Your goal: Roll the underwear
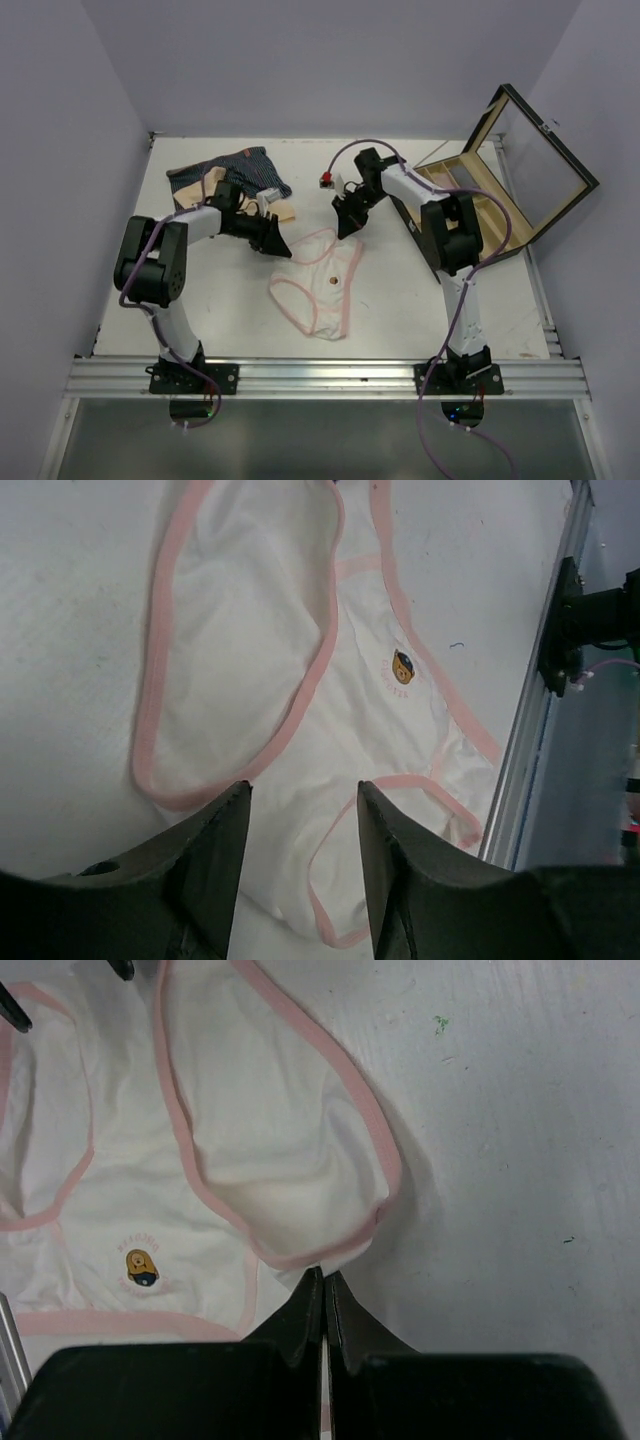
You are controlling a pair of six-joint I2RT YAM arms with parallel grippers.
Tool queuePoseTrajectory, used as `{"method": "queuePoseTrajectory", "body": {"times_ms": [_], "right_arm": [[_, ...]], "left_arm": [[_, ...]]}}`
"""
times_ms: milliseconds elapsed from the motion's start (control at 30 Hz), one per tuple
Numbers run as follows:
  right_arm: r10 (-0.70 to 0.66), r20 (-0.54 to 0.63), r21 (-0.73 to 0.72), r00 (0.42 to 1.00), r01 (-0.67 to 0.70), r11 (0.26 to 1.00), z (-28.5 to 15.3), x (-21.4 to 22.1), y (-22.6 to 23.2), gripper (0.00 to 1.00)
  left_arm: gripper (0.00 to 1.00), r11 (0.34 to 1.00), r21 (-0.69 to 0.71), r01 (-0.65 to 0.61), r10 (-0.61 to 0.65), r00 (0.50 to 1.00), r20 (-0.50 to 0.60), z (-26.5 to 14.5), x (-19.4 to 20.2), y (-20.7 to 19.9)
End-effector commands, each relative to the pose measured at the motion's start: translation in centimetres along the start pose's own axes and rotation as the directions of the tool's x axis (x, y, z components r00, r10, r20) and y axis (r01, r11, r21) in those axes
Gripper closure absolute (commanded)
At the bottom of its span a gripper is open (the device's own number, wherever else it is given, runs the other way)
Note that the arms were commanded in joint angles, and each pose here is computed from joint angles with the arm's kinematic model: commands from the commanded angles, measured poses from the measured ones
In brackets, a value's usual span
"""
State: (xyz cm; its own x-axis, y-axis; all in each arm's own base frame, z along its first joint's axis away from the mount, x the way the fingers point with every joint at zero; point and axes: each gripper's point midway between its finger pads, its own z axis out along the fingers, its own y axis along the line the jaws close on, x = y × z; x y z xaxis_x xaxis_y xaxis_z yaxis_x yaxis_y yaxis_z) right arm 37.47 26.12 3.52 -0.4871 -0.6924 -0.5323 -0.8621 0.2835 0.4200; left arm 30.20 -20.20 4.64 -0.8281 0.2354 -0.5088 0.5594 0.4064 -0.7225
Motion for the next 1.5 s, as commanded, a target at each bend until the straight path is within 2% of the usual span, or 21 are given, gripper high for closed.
{"method": "queuePoseTrajectory", "body": {"times_ms": [0, 133, 333, 533, 667, 1067, 1167, 1200, 1267, 1300, 1467], "right_arm": [[-0.107, 0.121, 0.007, 0.987, 0.107, 0.994, -4.6, -4.9, 3.3, 1.0], [-0.143, 0.126, 0.011, 0.982, 0.143, 0.99, -5.4, -5.0, 4.5, 1.0], [-0.187, 0.106, 0.001, 0.977, 0.188, 0.982, -5.4, -4.4, 5.4, 1.0], [-0.229, 0.107, 0.005, 0.967, 0.23, 0.973, -5.5, -5.1, 6.3, 1.0], [-0.246, 0.091, 0.0, 0.965, 0.247, 0.969, -5.4, -5.0, 6.5, 1.0], [-0.276, 0.101, 0.006, 0.956, 0.277, 0.961, -6.4, -5.6, 7.4, 1.0], [-0.278, 0.104, 0.009, 0.955, 0.279, 0.96, -6.6, -5.8, 7.5, 1.0], [-0.281, 0.105, 0.013, 0.954, 0.282, 0.959, -6.7, -5.9, 7.5, 1.0], [-0.282, 0.096, 0.016, 0.955, 0.281, 0.959, -6.7, -5.8, 7.6, 1.0], [-0.283, 0.097, 0.019, 0.954, 0.282, 0.959, -6.9, -5.8, 7.5, 1.0], [-0.289, 0.104, 0.028, 0.952, 0.288, 0.957, -7.5, -6.1, 8.7, 1.0]], "left_arm": [[0.49, 0.95, -0.145, -0.277, 0.291, 0.953, 0.082, -3.2, -6.0, -1.1], [0.46, 0.867, -0.275, -0.416, 0.451, 0.89, 0.074, -4.1, -8.8, 0.6], [0.43, 0.835, -0.182, -0.519, 0.526, 0.85, -0.013, -1.4, -9.5, 3.1], [0.4, 0.836, -0.092, -0.54, 0.542, 0.84, -0.006, 1.3, -10.1, 4.0], [0.4, 0.822, -0.044, -0.568, 0.569, 0.822, 0.019, 2.0, -10.7, 3.2], [0.42, 0.803, 0.013, -0.595, 0.595, 0.804, 0.001, 3.6, -9.6, 2.7], [0.49, 0.792, 0.03, -0.609, 0.61, 0.793, -0.002, 3.4, -9.6, 2.3], [0.58, 0.791, 0.036, -0.611, 0.611, 0.791, -0.006, 3.3, -9.6, 2.2], [0.67, 0.779, 0.043, -0.625, 0.626, 0.78, -0.009, 3.0, -9.6, 1.7], [0.74, 0.774, 0.042, -0.632, 0.633, 0.774, -0.009, 2.9, -9.6, 1.5], [0.9, 0.733, 0.011, -0.68, 0.68, 0.733, -0.013, 1.5, -9.2, 0.0]]}}
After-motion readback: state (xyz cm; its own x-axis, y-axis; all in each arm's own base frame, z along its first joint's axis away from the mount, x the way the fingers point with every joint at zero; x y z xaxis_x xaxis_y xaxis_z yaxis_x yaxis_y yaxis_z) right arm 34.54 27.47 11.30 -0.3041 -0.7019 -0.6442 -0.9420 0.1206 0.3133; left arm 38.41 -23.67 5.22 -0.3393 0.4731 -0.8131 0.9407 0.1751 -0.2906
